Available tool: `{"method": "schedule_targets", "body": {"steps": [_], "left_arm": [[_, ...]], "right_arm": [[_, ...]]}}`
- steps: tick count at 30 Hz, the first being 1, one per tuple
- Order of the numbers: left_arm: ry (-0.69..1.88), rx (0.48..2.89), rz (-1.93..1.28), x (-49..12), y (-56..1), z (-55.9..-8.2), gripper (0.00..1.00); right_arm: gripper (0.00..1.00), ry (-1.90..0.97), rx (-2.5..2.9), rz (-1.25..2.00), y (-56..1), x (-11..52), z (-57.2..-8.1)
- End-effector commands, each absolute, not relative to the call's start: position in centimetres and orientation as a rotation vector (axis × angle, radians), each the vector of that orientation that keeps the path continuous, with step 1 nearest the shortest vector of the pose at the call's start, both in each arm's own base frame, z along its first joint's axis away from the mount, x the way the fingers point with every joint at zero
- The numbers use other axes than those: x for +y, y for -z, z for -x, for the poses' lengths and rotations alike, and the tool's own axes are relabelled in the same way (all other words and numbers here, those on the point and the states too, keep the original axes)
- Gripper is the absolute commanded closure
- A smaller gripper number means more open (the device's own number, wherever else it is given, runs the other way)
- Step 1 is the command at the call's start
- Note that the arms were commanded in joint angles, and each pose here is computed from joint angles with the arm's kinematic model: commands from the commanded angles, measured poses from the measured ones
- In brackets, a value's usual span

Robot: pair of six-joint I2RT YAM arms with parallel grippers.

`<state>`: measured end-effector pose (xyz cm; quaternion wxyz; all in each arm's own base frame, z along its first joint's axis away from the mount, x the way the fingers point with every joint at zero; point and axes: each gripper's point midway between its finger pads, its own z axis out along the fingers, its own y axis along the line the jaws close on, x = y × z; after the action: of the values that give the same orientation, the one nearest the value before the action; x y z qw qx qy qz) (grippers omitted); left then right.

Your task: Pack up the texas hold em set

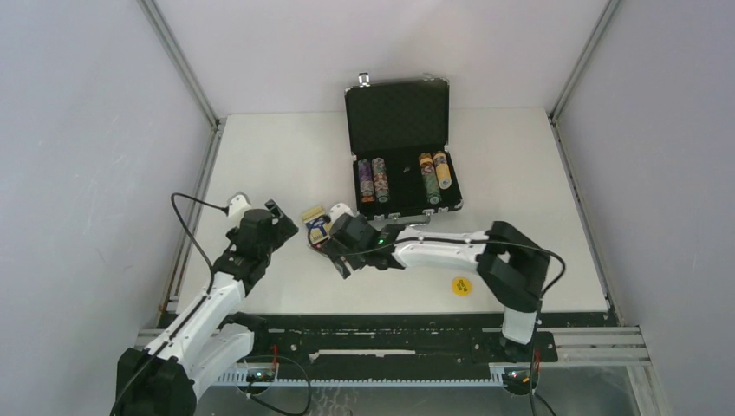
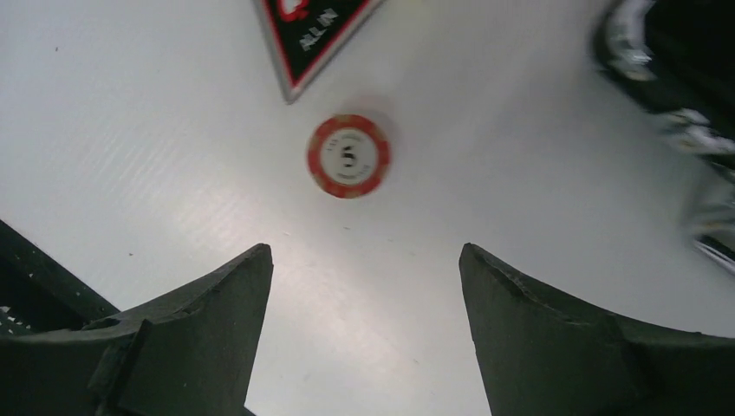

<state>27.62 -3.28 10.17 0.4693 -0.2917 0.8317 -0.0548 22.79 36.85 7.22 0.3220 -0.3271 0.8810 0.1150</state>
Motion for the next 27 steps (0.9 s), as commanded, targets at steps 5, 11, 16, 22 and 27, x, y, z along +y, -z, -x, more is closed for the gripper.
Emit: {"method": "schedule_targets", "body": {"steps": [5, 11, 16, 22, 27], "left_arm": [[0.17, 2.041, 0.751, -3.5, -9.5, -28.0, 0.0], [0.194, 2.05, 0.731, -3.9, -9.4, -28.0, 0.0], [0.196, 2.04, 0.726, -3.8, -9.5, -28.0, 0.0], [0.203, 2.047, 0.719, -4.0, -9.5, -28.1, 0.0], [0.22, 2.056, 0.714, -4.3, -9.3, -28.2, 0.0]], "right_arm": [[0.14, -0.468, 2.285, 0.964, -6.2, 42.5, -22.2], [0.17, -0.46, 2.301, 0.964, -5.3, 42.8, -23.7], [0.18, -0.437, 2.313, 0.974, -4.4, 42.8, -25.0], [0.19, -0.391, 2.327, 0.985, -3.7, 42.5, -25.3], [0.28, -0.401, 2.351, 0.977, -3.1, 42.2, -24.5]]}}
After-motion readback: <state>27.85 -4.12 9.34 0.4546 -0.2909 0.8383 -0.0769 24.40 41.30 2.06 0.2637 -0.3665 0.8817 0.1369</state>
